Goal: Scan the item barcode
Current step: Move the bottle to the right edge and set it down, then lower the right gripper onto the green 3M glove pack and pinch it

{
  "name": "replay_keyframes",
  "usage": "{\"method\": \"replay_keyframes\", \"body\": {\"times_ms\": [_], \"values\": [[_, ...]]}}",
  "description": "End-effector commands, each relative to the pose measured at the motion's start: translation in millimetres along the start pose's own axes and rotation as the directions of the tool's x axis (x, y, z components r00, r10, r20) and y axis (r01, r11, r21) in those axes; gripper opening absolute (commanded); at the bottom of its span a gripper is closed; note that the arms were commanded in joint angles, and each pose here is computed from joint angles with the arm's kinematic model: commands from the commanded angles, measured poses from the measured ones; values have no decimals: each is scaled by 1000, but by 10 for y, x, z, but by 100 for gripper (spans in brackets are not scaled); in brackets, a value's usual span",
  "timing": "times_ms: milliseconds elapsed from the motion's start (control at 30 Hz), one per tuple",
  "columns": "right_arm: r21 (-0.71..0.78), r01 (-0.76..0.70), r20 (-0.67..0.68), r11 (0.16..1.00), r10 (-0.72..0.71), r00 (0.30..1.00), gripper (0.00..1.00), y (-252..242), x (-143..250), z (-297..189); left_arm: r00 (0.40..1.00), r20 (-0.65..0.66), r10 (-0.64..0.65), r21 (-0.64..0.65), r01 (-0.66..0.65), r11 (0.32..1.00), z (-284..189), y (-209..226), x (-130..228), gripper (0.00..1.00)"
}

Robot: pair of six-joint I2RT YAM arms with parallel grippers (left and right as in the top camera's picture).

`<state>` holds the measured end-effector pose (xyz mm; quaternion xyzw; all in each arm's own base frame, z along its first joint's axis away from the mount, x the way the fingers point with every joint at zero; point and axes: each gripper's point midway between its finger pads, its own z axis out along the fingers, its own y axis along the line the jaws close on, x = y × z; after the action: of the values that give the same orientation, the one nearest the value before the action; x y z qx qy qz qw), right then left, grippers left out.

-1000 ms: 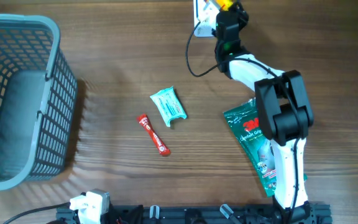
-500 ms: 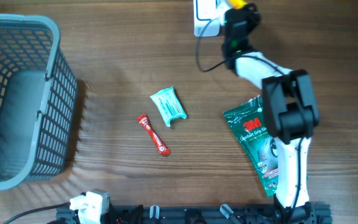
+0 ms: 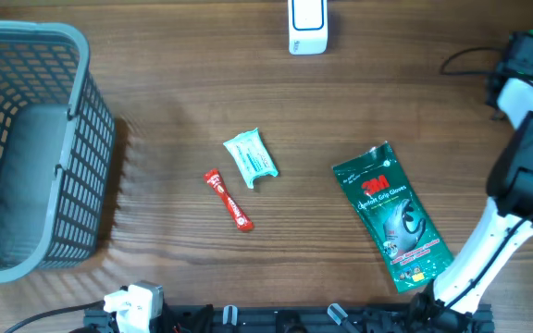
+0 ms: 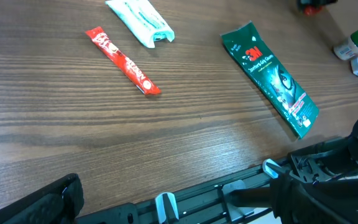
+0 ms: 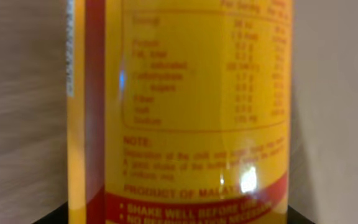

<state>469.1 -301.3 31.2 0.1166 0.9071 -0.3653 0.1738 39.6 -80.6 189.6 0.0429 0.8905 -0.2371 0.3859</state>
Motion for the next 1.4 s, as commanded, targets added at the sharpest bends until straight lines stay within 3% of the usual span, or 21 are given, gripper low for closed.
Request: {"method": "replay_keyframes", "body": {"times_ms": [0, 33, 133, 167, 267, 433, 533, 700, 833, 900, 933, 1033, 1067, 1133, 1200, 1367], "values": [[-57, -210, -12, 976, 209, 978, 63, -306, 69, 107, 1000, 4, 0, 2, 0, 1000, -2, -3, -2, 100], [-73, -247, -34, 966, 245, 969, 66, -355, 147, 168, 1000, 4, 0, 2, 0, 1000, -2, -4, -2, 100], [-157, -380, -95, 912, 369, 925, 96, -405, 315, 286, 1000, 4, 0, 2, 0, 1000, -2, -4, -2, 100], [-187, -397, -104, 898, 384, 917, 100, -390, 324, 295, 1000, 4, 0, 2, 0, 1000, -2, -3, -2, 100], [-241, -459, -123, 855, 442, 889, 100, -396, 234, 237, 1000, 4, 0, 2, 0, 1000, -2, -3, -2, 100], [-373, -470, -47, 800, 490, 870, 100, -413, -383, -351, 1000, 4, 0, 2, 0, 1000, -2, -3, -2, 100], [-446, -481, 30, 755, 550, 835, 100, -492, -753, -940, 1000, 4, 0, 2, 0, 1000, -2, -3, -2, 100], [-524, -493, 92, 695, 621, 779, 100, -601, -1026, -1878, 1000, 4, 0, 2, 0, 1000, -2, -3, -2, 100], [-585, -510, 13, 631, 635, 772, 100, -390, -905, -2626, 1000, 4, 0, 2, 0, 1000, -2, -3, -2, 100], [-579, -574, -108, 580, 643, 759, 100, -203, -701, -2818, 1000, 4, 0, 2, 0, 1000, -2, -3, -2, 100], [-583, -631, -233, 512, 638, 734, 100, 21, -556, -2959, 1000, 4, 0, 2, 0, 1000, -2, -3, -2, 100], [-677, -609, -447, 412, 427, 786, 100, 625, -210, -3380, 1000, 4, 0, 2, 0, 1000, -2, -3, -2, 100], [-707, -552, -470, 442, 290, 834, 100, 852, 40, -3509, 1000, 4, 0, 2, 0, 1000, -2, -4, -2, 100], [-735, -449, -440, 509, 146, 886, 100, 1072, 317, -3570, 1000, 4, 0, 2, 0, 1000, -2, -3, -2, 100], [-803, -255, -330, 539, -46, 943, 100, 1312, 603, -3663, 1000, 4, 0, 2, 0, 1000, -2, -3, -2, 100], [-814, -118, -356, 569, -328, 875, 100, 1839, 1531, -3743, 1000, 4, 0, 2, 0, 1000, -2, -4, -2, 100]]}}
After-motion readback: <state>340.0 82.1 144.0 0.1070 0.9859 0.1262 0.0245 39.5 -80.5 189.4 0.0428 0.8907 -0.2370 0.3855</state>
